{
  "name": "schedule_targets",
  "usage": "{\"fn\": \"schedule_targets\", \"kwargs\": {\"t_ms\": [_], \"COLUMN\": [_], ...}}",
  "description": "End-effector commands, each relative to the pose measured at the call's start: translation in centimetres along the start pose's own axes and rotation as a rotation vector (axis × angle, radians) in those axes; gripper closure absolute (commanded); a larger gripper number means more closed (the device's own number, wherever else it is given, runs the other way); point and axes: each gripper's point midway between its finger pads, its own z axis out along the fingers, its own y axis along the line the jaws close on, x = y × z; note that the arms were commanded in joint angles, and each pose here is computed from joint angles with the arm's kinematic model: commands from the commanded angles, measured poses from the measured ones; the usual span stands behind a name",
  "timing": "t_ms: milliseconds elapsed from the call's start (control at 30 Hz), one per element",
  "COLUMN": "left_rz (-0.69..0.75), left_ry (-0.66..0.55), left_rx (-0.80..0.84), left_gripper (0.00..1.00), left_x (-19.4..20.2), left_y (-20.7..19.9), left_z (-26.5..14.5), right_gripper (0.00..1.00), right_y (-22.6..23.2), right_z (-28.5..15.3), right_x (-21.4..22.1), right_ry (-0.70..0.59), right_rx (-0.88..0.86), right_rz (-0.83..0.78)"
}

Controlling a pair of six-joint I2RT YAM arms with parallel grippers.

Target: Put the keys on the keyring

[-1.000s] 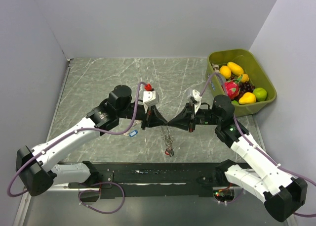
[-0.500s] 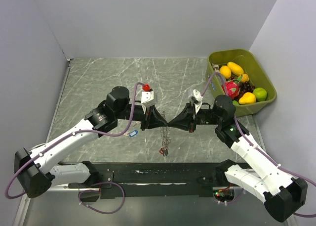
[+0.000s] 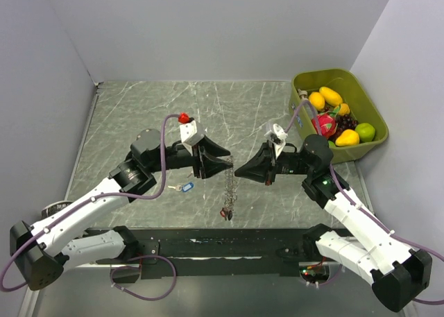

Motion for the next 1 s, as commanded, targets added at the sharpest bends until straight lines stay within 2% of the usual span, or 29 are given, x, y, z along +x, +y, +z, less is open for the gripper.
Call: {"fn": "schedule_targets", "kwargs": {"t_ms": [0, 167, 500, 700, 967], "left_rz": [-0.012, -0.034, -0.062, -0.070, -0.081], "left_ry": [-0.120, -0.161, -0.174, -0.171, -0.152], "left_rx": [0.058, 0.133, 0.210, 0.235, 0.238], "left_gripper": [0.53, 0.52, 0.53, 0.57, 0.62], "left_x": [-2.2, -1.6, -1.4, -1.5, -1.0], "left_y": [-0.7, -1.4, -2.0, -2.1, -1.9], "left_z": [-1.4, -2.9, -2.4, -1.7, -0.3], "right_gripper": [1.00, 1.00, 1.00, 1.00, 1.00], "right_y": [0.7, 0.0, -0.2, 0.2, 0.5], "right_z": [-0.3, -0.6, -1.9, -2.0, -1.8], "right_x": [-2.2, -3.0, -5.4, -5.9, -5.9], "right_ry": [-0.078, -0.144, -0.346, -0.389, -0.382], "right_rx": [0.016, 0.082, 0.182, 0.160, 0.138], "right_rz": [-0.095, -0.090, -0.033, -0.022, -0.021]}}
